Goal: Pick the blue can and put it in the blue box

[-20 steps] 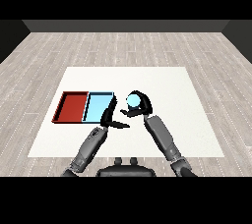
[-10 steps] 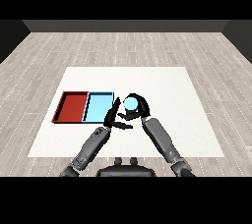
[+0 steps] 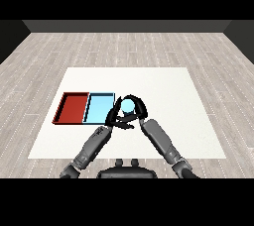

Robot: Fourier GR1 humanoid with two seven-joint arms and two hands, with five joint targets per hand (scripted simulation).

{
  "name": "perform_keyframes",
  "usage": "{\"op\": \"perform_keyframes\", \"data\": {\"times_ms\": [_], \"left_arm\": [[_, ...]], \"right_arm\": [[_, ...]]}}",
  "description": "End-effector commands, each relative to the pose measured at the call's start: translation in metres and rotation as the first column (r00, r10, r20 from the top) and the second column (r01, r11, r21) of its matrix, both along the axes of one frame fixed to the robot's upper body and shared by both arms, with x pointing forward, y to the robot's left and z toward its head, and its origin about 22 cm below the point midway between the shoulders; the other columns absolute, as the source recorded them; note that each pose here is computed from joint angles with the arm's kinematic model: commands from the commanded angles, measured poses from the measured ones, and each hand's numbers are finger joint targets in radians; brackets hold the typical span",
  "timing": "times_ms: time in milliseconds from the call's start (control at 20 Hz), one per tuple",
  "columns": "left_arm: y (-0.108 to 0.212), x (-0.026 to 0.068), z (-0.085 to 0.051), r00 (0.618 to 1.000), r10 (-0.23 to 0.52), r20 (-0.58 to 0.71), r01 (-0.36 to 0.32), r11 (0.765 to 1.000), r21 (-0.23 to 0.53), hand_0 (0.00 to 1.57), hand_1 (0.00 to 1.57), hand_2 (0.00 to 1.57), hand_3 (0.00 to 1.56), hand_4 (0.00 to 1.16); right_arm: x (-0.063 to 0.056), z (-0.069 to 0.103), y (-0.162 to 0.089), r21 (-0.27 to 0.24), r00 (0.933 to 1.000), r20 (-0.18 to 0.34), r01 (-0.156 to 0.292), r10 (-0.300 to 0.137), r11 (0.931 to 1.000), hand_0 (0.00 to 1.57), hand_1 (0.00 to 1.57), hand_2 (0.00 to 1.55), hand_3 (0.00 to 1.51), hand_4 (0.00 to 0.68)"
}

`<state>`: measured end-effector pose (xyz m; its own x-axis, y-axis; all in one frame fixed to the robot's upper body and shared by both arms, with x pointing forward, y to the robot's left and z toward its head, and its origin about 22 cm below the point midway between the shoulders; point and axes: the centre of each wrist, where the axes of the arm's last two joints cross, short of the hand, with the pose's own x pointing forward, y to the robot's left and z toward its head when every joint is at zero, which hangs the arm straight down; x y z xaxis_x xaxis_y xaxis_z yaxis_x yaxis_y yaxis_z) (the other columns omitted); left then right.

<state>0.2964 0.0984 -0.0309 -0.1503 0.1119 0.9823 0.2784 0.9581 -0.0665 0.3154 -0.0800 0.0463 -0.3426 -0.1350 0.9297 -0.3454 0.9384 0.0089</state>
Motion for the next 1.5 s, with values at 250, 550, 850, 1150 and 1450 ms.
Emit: {"op": "perform_keyframes", "data": {"times_ms": [250, 550, 850, 1150, 1450], "left_arm": [[-0.004, 0.0042, -0.008, 0.998, -0.040, 0.046, 0.041, 0.999, -0.036, 0.00, 0.00, 0.00, 0.00, 0.00], [-0.023, 0.0162, 0.011, 0.993, 0.068, 0.094, -0.088, 0.970, 0.226, 0.41, 0.41, 0.56, 0.29, 0.57], [-0.021, 0.0251, 0.018, 0.985, 0.030, 0.170, -0.101, 0.900, 0.424, 0.21, 0.21, 0.30, 0.00, 0.30], [-0.010, 0.0165, 0.007, 0.976, 0.175, 0.132, -0.197, 0.964, 0.176, 1.01, 1.01, 1.04, 0.90, 0.70], [-0.034, -0.0117, -0.007, 0.980, 0.148, 0.133, -0.170, 0.970, 0.176, 0.58, 0.58, 0.71, 0.50, 0.66]], "right_arm": [[0.001, 0.009, 0.023, -0.054, 0.9987, 0.014, -0.048, 0.049, 0.9973, 1.39, 1.39, 1.44, 1.39, 0.620], [-0.002, 0.007, 0.028, -0.035, 0.9979, 0.009, -0.064, 0.064, 0.9974, 1.42, 1.42, 1.44, 1.39, 0.604], [-0.016, 0.013, 0.045, -0.048, 0.9939, 0.032, -0.104, 0.106, 0.9934, 1.45, 1.45, 1.46, 1.40, 0.599], [-0.016, -0.008, 0.038, -0.027, 0.9922, 0.015, -0.123, 0.124, 0.9920, 1.44, 1.44, 1.45, 1.40, 0.611], [-0.023, -0.011, 0.052, -0.017, 0.9945, 0.018, -0.103, 0.103, 0.9945, 1.44, 1.44, 1.45, 1.39, 0.591]]}}
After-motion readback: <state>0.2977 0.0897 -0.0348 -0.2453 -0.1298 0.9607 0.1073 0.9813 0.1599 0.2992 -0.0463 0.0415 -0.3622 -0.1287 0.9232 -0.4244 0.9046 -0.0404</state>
